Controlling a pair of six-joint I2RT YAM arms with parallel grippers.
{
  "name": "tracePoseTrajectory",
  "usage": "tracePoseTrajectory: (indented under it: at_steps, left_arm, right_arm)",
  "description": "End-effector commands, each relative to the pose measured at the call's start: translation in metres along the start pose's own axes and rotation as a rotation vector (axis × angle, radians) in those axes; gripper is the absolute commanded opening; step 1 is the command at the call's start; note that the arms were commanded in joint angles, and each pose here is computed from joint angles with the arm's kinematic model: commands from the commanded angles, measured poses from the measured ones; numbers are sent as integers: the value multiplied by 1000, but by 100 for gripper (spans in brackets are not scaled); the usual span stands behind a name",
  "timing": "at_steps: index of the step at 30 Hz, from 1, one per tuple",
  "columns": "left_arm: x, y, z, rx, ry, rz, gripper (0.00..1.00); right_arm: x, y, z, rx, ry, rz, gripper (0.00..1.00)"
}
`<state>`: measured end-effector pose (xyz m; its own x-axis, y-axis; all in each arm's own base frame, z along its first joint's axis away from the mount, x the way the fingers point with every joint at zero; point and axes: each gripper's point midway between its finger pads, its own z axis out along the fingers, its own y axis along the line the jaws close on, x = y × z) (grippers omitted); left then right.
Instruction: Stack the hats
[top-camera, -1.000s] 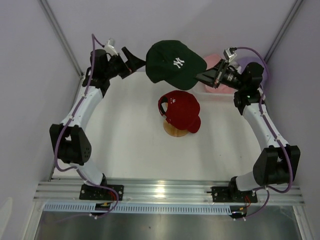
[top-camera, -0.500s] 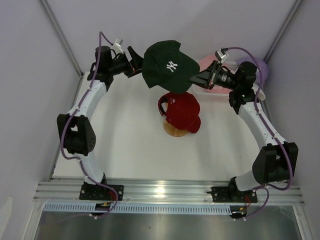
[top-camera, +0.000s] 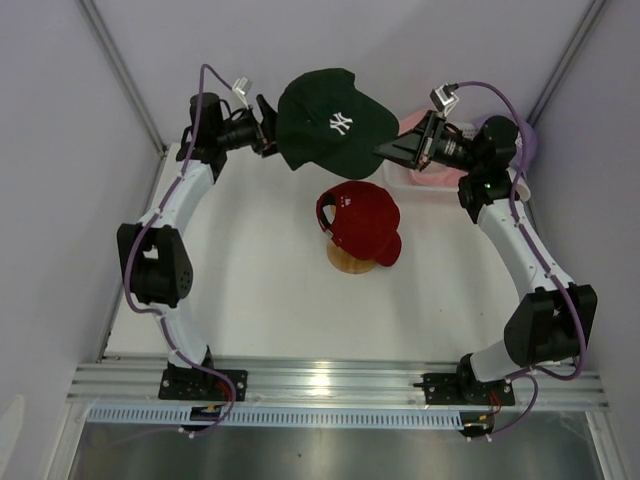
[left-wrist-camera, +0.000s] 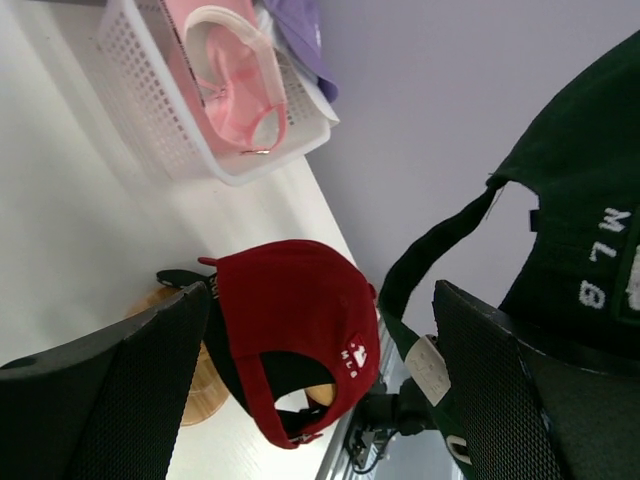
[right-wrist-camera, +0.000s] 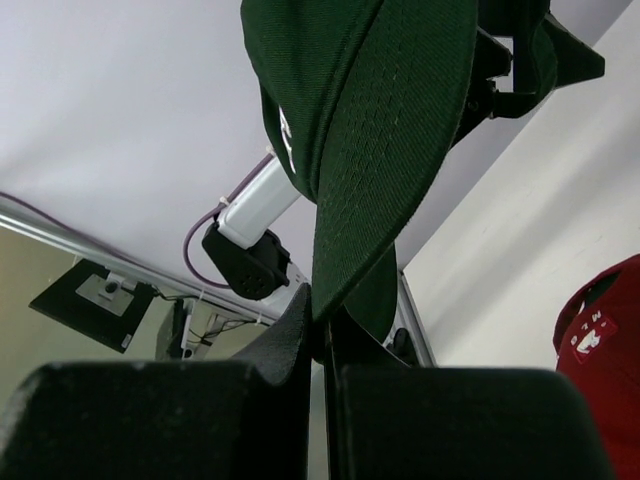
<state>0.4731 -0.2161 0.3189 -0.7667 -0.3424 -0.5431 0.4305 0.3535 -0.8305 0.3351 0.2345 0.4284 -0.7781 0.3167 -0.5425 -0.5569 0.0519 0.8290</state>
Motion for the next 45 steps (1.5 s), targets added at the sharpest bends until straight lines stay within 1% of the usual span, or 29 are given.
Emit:
tracePoseTrajectory:
  at_steps: [1, 4, 5, 6, 17, 20, 21, 23, 24, 25, 27, 29, 32, 33, 35, 36, 38, 39, 40, 41, 42, 43, 44, 45]
  left_arm:
    - [-7, -24, -9, 107, 10, 60, 96]
    - [-6, -33, -9, 165, 43, 41, 96]
    - [-6, -39, -10, 203, 50, 65, 96]
    - [-7, -42, -10, 215, 56, 44, 96]
    - [3, -20, -3, 198, 81, -27, 95]
    - [4, -21, -3, 216, 89, -47, 95]
    - [2, -26, -4, 243, 86, -16, 94]
    - [5, -28, -5, 251, 89, -19, 92]
    - [5, -30, -5, 251, 89, -6, 89]
    - [5, -30, -5, 244, 90, -3, 81]
    - [9, -29, -7, 238, 101, -2, 77]
    - [14, -31, -9, 255, 107, 5, 71]
    - [19, -33, -10, 268, 121, 13, 59]
    - [21, -31, -10, 264, 123, 11, 44]
    - [23, -26, -10, 243, 125, -2, 24]
    - [22, -23, -9, 223, 115, -10, 1]
    - [21, -21, -10, 193, 94, 21, 1]
    - [20, -14, -10, 142, 78, -10, 1]
    - [18, -9, -11, 108, 59, 29, 1]
    - [16, -14, -15, 78, 38, 50, 1]
    - [16, 0, -17, -30, 6, 8, 1]
    - [14, 6, -21, -85, -15, 47, 1]
    - [13, 4, -28, -134, -43, 58, 1]
    - [7, 14, -34, -232, -92, 54, 1]
  right_arm:
    - [-2, 25, 5, -62, 16, -79, 0]
    - [-1, 29, 7, -77, 21, -81, 0]
    - [0, 31, 8, -82, 25, -84, 0]
    - [-1, 32, 8, -89, 25, -84, 0]
    - [4, 58, 14, -150, 33, -118, 0]
    - [4, 60, 14, -154, 34, -120, 0]
    - [4, 60, 14, -152, 36, -121, 0]
    - [4, 54, 15, -143, 36, -113, 0]
    - [5, 53, 15, -142, 38, -111, 0]
    - [5, 51, 15, -139, 36, -107, 0]
    - [5, 48, 16, -137, 38, -109, 0]
    - [4, 43, 16, -131, 41, -107, 0]
    - [3, 38, 18, -130, 42, -103, 0]
    - [3, 35, 18, -128, 44, -93, 0]
    - [1, 33, 17, -129, 44, -89, 0]
    - [1, 33, 16, -127, 44, -94, 0]
    - [-2, 24, 11, -94, 40, -78, 0]
    - [-1, 19, 9, -73, 43, -70, 0]
    - [-2, 6, 1, -21, 38, -67, 0]
    - [-1, -5, -4, 12, 36, -62, 0]
    - [-1, -14, -11, 46, 31, -57, 0]
    - [3, -25, -19, 86, 35, -54, 0]
    - [3, -43, -33, 125, 19, -27, 0]
    - [3, -52, -42, 145, 10, -11, 0]
